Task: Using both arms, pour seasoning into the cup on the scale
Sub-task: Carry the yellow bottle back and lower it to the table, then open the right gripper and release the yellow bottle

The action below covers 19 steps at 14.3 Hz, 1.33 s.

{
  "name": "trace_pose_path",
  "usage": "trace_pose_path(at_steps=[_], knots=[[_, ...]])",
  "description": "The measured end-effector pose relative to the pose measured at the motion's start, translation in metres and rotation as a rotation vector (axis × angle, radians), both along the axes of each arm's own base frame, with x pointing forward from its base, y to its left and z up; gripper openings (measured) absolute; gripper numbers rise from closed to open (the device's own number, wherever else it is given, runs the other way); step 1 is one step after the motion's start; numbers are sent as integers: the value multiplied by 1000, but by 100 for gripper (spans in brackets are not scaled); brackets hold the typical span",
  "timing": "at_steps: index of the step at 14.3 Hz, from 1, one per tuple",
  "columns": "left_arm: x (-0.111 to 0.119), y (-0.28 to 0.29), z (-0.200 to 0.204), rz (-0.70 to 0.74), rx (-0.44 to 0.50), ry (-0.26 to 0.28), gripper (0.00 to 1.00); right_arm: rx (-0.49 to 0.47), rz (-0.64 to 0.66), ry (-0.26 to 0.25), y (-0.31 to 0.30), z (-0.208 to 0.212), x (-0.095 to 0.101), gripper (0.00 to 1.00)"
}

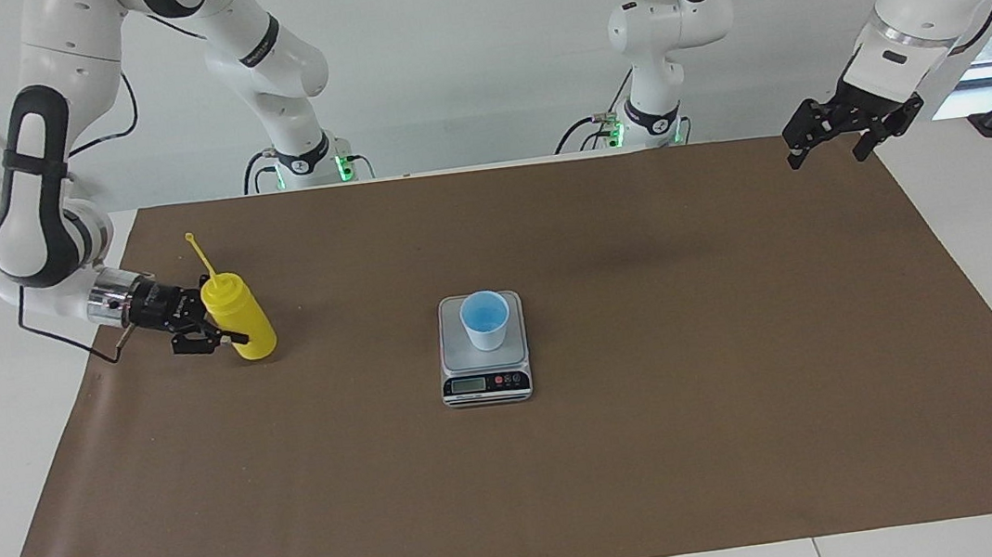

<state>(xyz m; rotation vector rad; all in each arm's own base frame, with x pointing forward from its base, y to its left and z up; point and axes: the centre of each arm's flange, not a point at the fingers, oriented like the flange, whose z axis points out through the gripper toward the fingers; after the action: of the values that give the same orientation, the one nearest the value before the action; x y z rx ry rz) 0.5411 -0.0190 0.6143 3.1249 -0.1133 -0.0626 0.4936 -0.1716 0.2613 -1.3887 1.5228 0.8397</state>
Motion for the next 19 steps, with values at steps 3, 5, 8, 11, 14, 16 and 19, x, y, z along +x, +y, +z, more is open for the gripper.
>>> trace_pose_path(at_steps=[3, 5, 8, 11, 14, 16, 19], knots=[[0, 0, 0, 0, 0, 0, 100, -14, -4, -11, -2, -9, -2, 57], [0, 0, 0, 0, 0, 0, 100, 1, -32, -3, 0, -16, -4, 57], [0, 0, 0, 0, 0, 0, 100, 40, -55, 15, 0, -28, -8, 57], [0, 0, 0, 0, 0, 0, 100, 61, -63, 9, -6, -30, -12, 54], [0, 0, 0, 0, 0, 0, 100, 53, -59, -25, -11, -30, -12, 73], [0, 0, 0, 0, 0, 0, 100, 44, -62, -55, -20, -25, -9, 95], [0, 0, 0, 0, 0, 0, 100, -1, -31, -81, -35, -15, 0, 100]])
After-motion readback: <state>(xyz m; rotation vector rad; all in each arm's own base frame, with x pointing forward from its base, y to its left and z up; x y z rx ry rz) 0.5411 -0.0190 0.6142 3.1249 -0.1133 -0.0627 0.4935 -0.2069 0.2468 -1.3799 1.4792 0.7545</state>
